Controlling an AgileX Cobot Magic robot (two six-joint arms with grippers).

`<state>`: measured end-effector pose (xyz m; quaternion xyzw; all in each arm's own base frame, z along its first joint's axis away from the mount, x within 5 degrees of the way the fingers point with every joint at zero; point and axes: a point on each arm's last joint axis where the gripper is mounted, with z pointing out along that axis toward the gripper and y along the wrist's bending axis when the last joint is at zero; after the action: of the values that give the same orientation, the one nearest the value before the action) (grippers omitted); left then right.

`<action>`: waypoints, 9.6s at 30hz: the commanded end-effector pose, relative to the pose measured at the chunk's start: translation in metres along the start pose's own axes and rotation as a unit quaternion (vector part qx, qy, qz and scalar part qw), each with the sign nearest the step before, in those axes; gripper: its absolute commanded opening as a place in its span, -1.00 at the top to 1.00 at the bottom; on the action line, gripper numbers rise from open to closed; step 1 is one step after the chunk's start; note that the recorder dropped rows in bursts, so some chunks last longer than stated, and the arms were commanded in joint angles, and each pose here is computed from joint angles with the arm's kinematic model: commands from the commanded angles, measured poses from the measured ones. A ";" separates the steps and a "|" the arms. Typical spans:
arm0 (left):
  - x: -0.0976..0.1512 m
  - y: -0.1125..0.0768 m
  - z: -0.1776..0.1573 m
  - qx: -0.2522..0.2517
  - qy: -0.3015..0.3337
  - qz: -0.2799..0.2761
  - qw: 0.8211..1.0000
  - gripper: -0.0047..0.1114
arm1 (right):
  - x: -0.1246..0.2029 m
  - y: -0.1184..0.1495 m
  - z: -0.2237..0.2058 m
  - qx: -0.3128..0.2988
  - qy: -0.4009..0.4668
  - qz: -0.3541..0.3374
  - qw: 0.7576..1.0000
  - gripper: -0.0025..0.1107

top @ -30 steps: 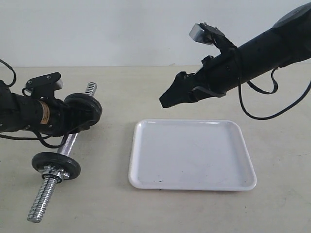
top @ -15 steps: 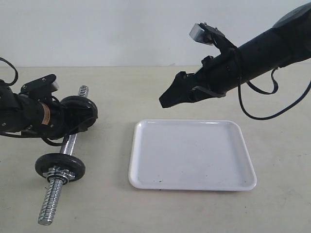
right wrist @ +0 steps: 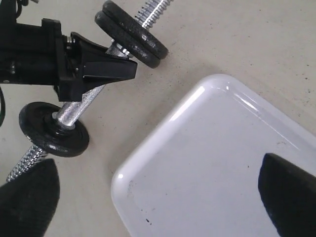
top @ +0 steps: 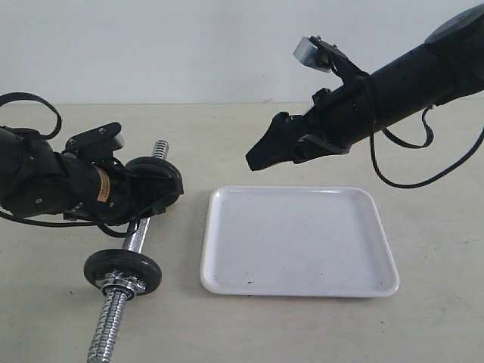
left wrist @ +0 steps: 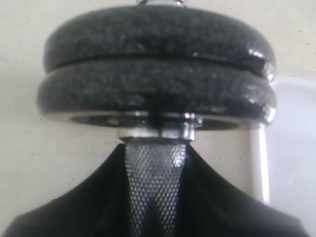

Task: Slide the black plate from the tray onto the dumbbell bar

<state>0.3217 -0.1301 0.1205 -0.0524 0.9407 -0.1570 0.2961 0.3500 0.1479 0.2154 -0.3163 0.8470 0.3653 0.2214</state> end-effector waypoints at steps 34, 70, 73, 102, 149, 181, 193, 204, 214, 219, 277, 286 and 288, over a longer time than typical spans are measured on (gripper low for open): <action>-0.032 -0.082 -0.027 0.321 -0.143 0.091 0.932 0.05 | -0.001 0.007 -0.003 -0.022 0.005 0.001 1.000 -0.89; -0.043 -0.090 -0.050 0.323 -0.214 0.202 0.899 0.05 | -0.010 0.025 -0.022 -0.021 -0.017 -0.068 0.997 -0.89; -0.051 -0.096 -0.073 0.324 -0.259 0.249 0.875 0.05 | -0.021 0.045 -0.043 -0.016 -0.052 -0.094 0.994 -0.89; -0.004 -0.095 -0.367 0.374 -0.520 0.491 0.590 0.84 | 0.083 0.342 -0.277 -0.040 -0.353 -0.504 0.787 0.93; 0.100 0.047 -0.336 0.029 -0.541 0.330 0.773 0.84 | 0.230 0.154 -0.183 0.322 -0.598 -0.002 0.734 0.93; 0.100 0.047 -0.337 0.031 -0.544 0.330 0.771 0.84 | 0.265 0.124 -0.146 0.440 -0.477 0.000 0.761 0.93; 0.100 0.047 -0.337 0.032 -0.544 0.331 0.770 0.84 | 0.273 0.118 -0.143 0.473 -0.413 -0.009 0.778 0.93; 0.100 0.047 -0.337 0.032 -0.544 0.331 0.770 0.84 | 0.284 0.110 -0.138 0.509 -0.325 -0.010 0.797 0.93; 0.100 0.047 -0.337 0.032 -0.544 0.331 0.770 0.84 | 0.283 0.112 -0.135 0.474 -0.351 0.034 0.807 0.93; 0.100 0.047 -0.337 0.032 -0.544 0.331 0.770 0.84 | 0.283 0.112 -0.135 0.474 -0.351 0.034 0.807 0.93; 0.158 0.103 -0.239 -0.080 -0.364 0.115 0.921 0.84 | 0.283 0.112 -0.135 0.474 -0.351 0.034 0.807 0.93; 0.158 0.103 -0.239 -0.092 -0.360 0.145 0.917 0.84 | 0.283 0.112 -0.135 0.474 -0.351 0.034 0.807 0.93; 0.158 0.103 -0.239 -0.092 -0.360 0.145 0.917 0.84 | 0.283 0.112 -0.135 0.474 -0.351 0.034 0.807 0.93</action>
<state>0.0546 0.0002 0.1871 -0.0003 0.7779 -0.0013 0.6284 0.0539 -0.0013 0.1817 0.0061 0.7929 0.0096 0.6092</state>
